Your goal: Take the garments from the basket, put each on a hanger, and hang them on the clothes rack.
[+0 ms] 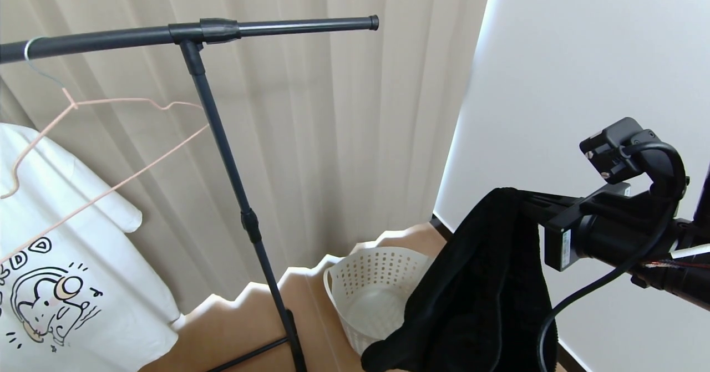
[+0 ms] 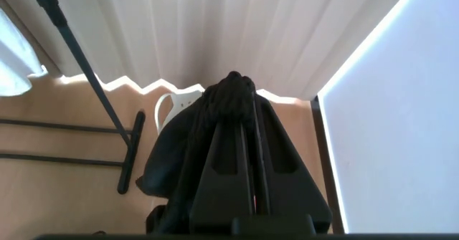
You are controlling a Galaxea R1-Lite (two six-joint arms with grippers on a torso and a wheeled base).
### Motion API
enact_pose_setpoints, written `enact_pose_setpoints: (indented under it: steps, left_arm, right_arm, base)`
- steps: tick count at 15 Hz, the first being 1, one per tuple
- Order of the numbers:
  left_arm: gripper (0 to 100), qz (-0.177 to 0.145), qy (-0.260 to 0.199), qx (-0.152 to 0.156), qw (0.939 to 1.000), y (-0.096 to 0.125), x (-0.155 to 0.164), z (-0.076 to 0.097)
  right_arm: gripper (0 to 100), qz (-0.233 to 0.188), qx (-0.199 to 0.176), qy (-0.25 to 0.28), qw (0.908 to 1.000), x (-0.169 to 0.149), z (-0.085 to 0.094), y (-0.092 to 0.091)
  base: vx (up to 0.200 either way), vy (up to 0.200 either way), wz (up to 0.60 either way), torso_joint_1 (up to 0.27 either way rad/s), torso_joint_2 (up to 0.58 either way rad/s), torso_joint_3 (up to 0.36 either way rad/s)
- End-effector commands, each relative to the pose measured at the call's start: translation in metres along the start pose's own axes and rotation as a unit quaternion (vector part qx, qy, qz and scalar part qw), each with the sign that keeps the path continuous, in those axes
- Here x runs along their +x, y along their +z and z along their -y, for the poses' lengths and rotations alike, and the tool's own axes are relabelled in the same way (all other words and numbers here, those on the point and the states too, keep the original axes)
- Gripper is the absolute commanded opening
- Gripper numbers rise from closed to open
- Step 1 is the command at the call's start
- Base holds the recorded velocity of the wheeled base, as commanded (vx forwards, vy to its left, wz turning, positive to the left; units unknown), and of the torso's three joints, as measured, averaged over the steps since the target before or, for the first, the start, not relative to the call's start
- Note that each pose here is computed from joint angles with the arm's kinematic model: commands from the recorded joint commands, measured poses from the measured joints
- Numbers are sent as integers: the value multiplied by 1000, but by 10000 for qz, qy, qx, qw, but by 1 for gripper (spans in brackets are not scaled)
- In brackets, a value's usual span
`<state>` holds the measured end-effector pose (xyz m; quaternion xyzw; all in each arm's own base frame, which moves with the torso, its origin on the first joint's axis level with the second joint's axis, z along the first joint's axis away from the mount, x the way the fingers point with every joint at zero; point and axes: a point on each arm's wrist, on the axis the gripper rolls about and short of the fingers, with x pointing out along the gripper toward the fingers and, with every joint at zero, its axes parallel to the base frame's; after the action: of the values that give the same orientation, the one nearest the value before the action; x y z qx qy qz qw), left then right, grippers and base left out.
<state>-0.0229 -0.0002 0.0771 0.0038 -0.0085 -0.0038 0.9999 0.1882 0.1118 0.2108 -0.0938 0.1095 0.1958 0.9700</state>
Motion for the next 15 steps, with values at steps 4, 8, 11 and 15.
enact_pose_setpoints:
  steps: [4, 8, 11, 15]
  left_arm:
    - [100, -1, 0, -7, 10000, 0, 0, 0]
    - [100, -1, 0, -7, 10000, 0, 0, 0]
    - [100, -1, 0, -7, 10000, 0, 0, 0]
    - [100, -1, 0, -7, 10000, 0, 0, 0]
  right_arm:
    - [0, -18, -7, -1, 10000, 1, 0, -1]
    - [0, -18, -7, -1, 10000, 1, 0, -1]
    - [0, -18, -7, -1, 10000, 0, 0, -1]
    - [0, -10, -6, 6, 10000, 0, 0, -1]
  base:
    - [0, 0, 0, 223, -560, -328]
    - [0, 0, 0, 249, -602, -354]
    - [0, 0, 0, 203, -450, -263]
    - [0, 0, 0, 171, -381, -212]
